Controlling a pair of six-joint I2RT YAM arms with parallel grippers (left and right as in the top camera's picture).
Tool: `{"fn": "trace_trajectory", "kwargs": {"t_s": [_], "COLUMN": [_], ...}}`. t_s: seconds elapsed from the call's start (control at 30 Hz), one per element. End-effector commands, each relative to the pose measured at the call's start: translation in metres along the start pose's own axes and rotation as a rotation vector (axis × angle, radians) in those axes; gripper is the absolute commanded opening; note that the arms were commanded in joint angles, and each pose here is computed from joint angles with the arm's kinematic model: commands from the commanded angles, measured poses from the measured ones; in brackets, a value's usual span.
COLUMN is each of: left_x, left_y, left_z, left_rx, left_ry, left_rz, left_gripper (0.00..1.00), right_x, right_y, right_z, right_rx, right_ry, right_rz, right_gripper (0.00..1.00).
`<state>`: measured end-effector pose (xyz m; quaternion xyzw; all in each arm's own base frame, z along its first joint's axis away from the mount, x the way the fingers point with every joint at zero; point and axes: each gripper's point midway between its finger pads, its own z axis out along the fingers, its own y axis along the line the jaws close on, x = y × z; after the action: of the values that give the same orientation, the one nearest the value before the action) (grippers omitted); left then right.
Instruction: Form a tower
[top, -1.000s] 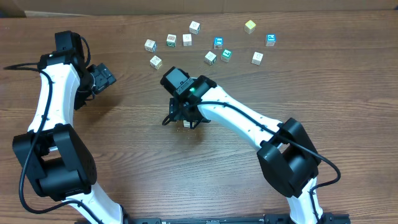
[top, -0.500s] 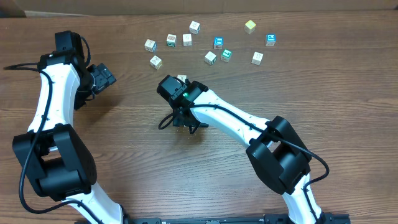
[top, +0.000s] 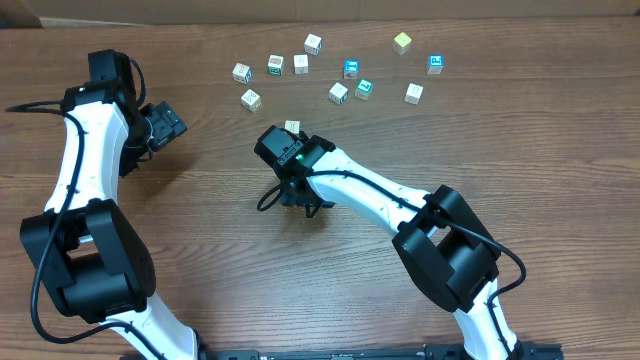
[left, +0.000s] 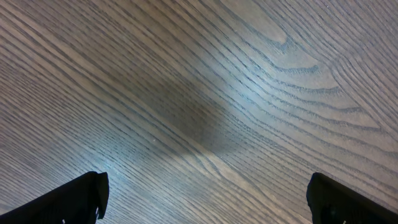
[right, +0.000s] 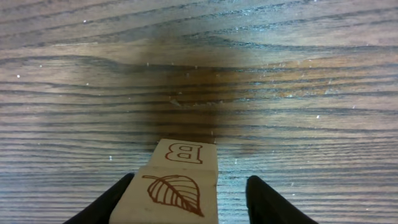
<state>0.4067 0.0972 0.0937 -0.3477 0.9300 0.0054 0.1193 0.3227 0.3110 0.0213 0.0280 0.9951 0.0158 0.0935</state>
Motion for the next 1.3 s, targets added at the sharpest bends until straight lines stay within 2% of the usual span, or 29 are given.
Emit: {"fn": "trace_trajectory", "kwargs": {"t_s": [0.0,0.73,0.97,1.07,1.23,1.27], "left_x": [-0.0016,-0.0015,-0.0016,-0.0016,-0.0016,-0.0016], "left_y": [-0.0022,-0.0022,-0.0022,-0.0021,-0.0022,-0.0022], "left_z": [-0.0001,-0.0001,-0.0001,-0.0001,-0.0001,-0.0001], "left_rx": [0.003,0.003,0.003,0.003,0.003,0.003], "left_ry": [-0.003,-0.003,-0.003,-0.004,-0.003,-0.003], "left_rz": [0.014,0.013,0.013,0.013,0.014,0.014], "left_gripper": [1.00,1.00,1.00,0.99,0.99,1.00], "right_x": [-0.0001,0.0005,0.0003,0.0008,0.0009,0.0009], "right_y": [-0.0021,0.0038,0.0042,0.0036,0.0036,0.0036], "right_z": [0.0017,0.0026,0.0026,0.0026,0.0026,0.0026], "right_rx": [0.010,-0.001,-0.002,0.000,0.000,0.000], "right_ry": [-0.006,-0.023,-0.024,-0.022,-0.021,-0.022], "right_rz": [0.005,-0.004,-0.004,-0.004,-0.004,-0.004], "right_gripper": [0.49,0.42,0.28,0.26,0.27,0.34]}}
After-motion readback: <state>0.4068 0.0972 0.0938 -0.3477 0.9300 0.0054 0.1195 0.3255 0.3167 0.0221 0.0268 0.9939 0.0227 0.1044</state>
